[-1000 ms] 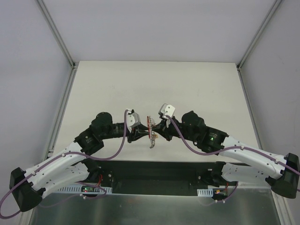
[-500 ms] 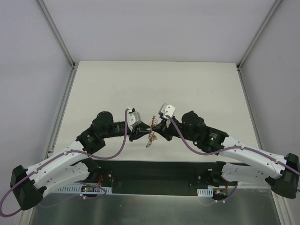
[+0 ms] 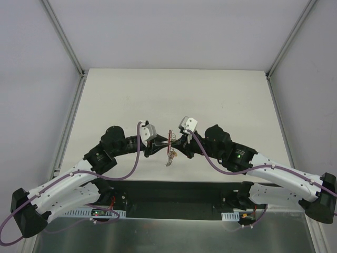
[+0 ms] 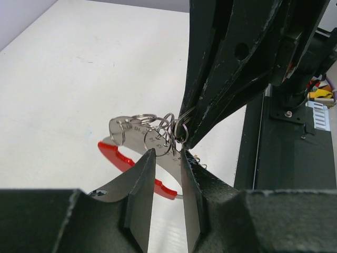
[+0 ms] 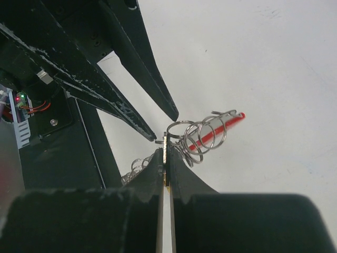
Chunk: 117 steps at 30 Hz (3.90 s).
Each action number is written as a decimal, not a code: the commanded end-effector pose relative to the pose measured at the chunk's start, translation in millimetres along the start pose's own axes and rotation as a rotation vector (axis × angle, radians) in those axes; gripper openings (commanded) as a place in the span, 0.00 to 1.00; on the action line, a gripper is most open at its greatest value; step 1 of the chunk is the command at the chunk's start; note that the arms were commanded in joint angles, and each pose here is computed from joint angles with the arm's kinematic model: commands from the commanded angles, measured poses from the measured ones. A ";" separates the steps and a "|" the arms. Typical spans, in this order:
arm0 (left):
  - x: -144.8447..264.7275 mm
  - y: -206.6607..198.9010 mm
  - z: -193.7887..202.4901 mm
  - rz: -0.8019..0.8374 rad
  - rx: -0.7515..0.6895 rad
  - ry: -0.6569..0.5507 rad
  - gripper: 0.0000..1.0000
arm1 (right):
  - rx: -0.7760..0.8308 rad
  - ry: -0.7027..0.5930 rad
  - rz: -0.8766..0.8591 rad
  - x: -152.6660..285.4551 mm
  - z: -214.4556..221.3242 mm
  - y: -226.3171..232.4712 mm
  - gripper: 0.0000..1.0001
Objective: Remove the keys from the keyring
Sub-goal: Adjust the key on the keyring.
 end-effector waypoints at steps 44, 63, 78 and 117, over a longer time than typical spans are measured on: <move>-8.2 -0.9 0.1 0.010 0.035 -0.033 0.22 | 0.000 -0.089 -0.015 7.5 -18.4 4.3 0.01; -7.1 0.0 -8.0 0.017 -0.010 -0.081 0.20 | 0.000 -0.095 -0.018 9.6 -20.0 5.0 0.01; -11.0 1.7 -12.3 0.035 -0.013 -0.098 0.20 | 0.000 -0.088 -0.023 9.3 -19.6 5.4 0.01; -5.9 -8.4 -8.3 0.133 -0.108 -0.100 0.00 | -0.014 -0.075 0.030 12.3 -19.7 1.4 0.01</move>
Point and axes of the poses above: each gripper's point midway between its finger pads, its own x axis back along the fingers, its own y axis along the line the jaws close on, z = x × y, the point moved 10 cm from there along x, back along the fingers, and after that the axes turned 12 degrees about -x, right-handed, at the moved point
